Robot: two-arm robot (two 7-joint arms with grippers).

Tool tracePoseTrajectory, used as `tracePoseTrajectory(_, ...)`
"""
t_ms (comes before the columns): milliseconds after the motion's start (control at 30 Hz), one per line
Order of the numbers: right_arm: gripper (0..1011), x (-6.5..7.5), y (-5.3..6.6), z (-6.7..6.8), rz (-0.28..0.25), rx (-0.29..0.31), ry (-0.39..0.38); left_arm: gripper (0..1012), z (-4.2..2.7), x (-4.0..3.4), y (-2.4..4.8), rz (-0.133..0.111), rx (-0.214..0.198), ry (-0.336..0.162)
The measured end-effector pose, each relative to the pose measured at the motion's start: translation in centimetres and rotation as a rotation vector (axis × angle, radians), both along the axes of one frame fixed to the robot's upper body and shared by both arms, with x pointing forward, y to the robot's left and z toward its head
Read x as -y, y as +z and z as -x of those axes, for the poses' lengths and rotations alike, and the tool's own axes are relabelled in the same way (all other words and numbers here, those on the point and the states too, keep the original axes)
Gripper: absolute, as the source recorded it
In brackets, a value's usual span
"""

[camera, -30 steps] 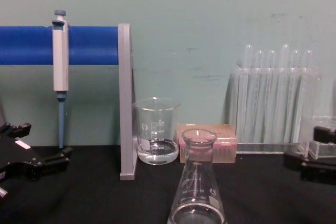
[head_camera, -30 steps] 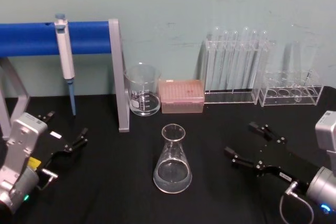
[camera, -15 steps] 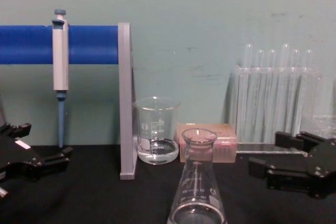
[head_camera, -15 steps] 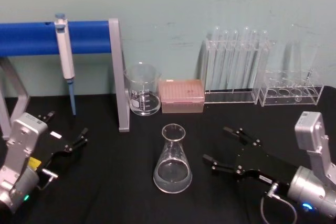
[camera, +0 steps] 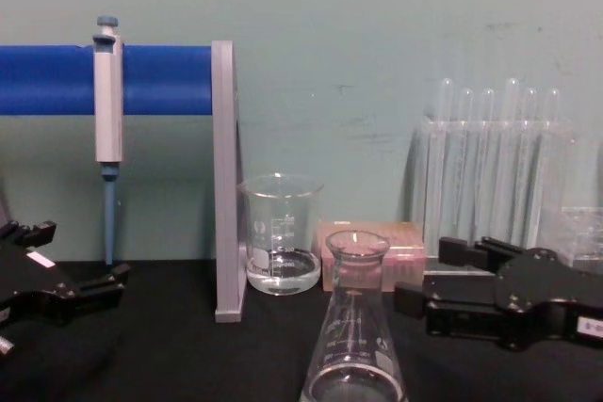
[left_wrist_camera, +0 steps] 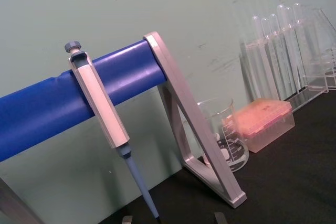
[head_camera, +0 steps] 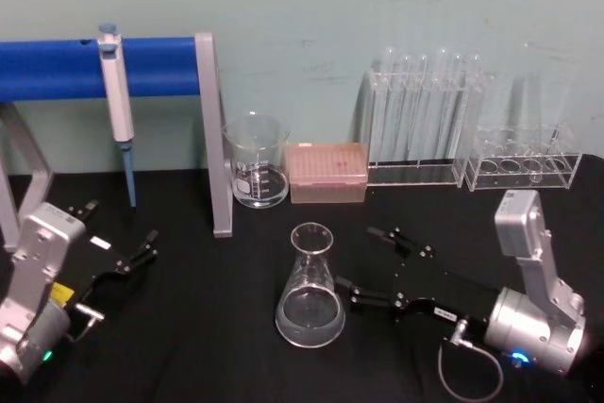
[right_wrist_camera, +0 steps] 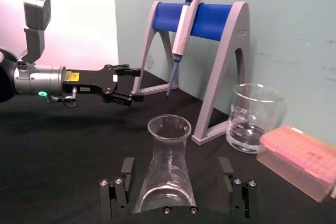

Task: Grasp the erlenmeyer flask with one hand, shake it three times, then place it back.

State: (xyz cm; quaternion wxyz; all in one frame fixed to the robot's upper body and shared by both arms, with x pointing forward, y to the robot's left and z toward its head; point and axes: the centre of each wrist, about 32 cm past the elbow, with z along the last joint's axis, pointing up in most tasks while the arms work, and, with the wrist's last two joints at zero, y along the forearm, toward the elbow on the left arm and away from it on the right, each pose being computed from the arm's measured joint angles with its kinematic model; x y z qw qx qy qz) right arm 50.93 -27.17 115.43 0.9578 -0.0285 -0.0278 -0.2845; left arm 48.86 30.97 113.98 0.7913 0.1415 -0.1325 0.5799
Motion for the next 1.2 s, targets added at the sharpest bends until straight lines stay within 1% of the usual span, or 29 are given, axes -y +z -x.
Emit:
tracePoseTrajectory(233,1000,-0.7,-0.1,-1.4,-0.001,-0.001,0.026,1001,0.0,0.0,0.0,0.0,0.0,0.0)
tracePoseTrajectory(600,1000,-1.4,-0.3,-3.1,0.008,-0.002,0.065,1001,0.0,0.0,0.0,0.0,0.0,0.0)
tracePoseTrajectory(1200,1000,-2.2,-0.6,-5.1,0.003,-0.013,0.112,1001,0.0,0.0,0.0,0.0,0.0,0.0)
